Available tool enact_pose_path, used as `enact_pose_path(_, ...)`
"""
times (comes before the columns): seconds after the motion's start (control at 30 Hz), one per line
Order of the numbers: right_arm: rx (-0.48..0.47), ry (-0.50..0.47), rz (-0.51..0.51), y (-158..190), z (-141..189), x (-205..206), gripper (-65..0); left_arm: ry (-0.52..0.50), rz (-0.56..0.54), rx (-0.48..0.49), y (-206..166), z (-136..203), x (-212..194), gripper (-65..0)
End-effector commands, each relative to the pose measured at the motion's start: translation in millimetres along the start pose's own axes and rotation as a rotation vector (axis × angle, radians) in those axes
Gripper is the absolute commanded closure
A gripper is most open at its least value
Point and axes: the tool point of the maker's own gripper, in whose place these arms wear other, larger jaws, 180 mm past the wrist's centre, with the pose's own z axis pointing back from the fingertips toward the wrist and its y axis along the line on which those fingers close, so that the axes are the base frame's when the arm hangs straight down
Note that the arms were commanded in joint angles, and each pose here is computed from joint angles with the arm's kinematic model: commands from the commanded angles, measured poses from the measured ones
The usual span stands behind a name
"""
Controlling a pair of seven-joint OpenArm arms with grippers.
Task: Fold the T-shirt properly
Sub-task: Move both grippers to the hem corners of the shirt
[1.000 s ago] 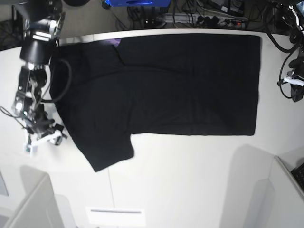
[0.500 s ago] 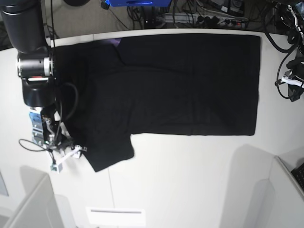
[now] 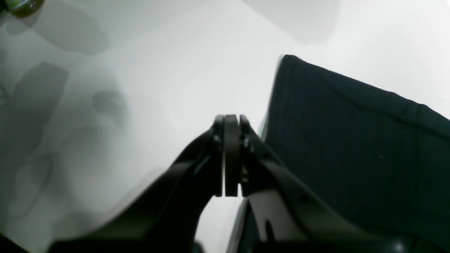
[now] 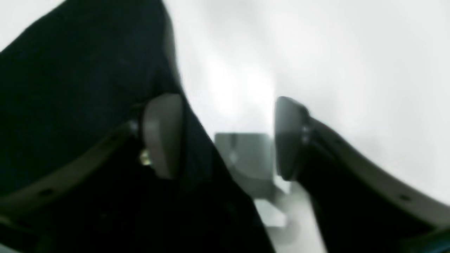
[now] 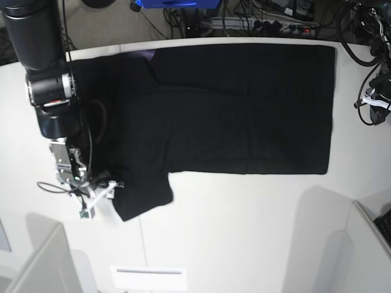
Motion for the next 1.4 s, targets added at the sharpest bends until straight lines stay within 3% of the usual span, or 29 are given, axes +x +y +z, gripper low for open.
enact_pose_path(0.0,0.021,0.063,-0.004,3,0,-12,-29.4,-0.048,-0.015,-0.002,0,3,15,0.0)
enact_pose_path(0.17,0.02,0.06,-0.009,2,1,-11,0.0,-0.049,-0.05,0.039,3,-5,20,0.0)
enact_pose_path(0.33,0.008,0.048,-0.009,-3,2,-3,0.0,0.006,-0.197,0.12,0,-24,12,-1.3)
enact_pose_path(0.47,0.01,0.047,-0.011,-3,2,-1,0.0,0.036,-0.218,0.115,-9,-42,8,-22.7)
enact_pose_path(0.57,0.023,0.021,-0.004,3,4,8,0.0,0.041,-0.196,0.089,-18,-58,12,-43.6)
enact_pose_path(0.63,0.041,-0.005,0.011,10,6,11,0.0,0.048,-0.189,0.068,-26,-69,12,-53.5)
enact_pose_path(0.7,0.063,-0.04,0.028,20,10,18,0.0,0.061,-0.186,0.047,-35,-82,13,-58.1)
enact_pose_path(0.93,0.105,-0.075,0.08,38,26,28,0.0,0.12,-0.084,0.02,-41,-127,18,-57.8)
enact_pose_path(1.1,0.025,-0.147,-0.039,12,37,45,0.0,0.146,-0.19,-0.038,-70,-150,24,-57.8)
enact_pose_path(1.2,0.024,-0.166,-0.05,11,40,51,0.0,0.15,-0.246,-0.081,-91,-166,18,-57.8)
enact_pose_path(1.37,0.03,-0.143,-0.047,14,43,52,0.0,0.202,-0.216,-0.085,-94,-184,9,-57.8)
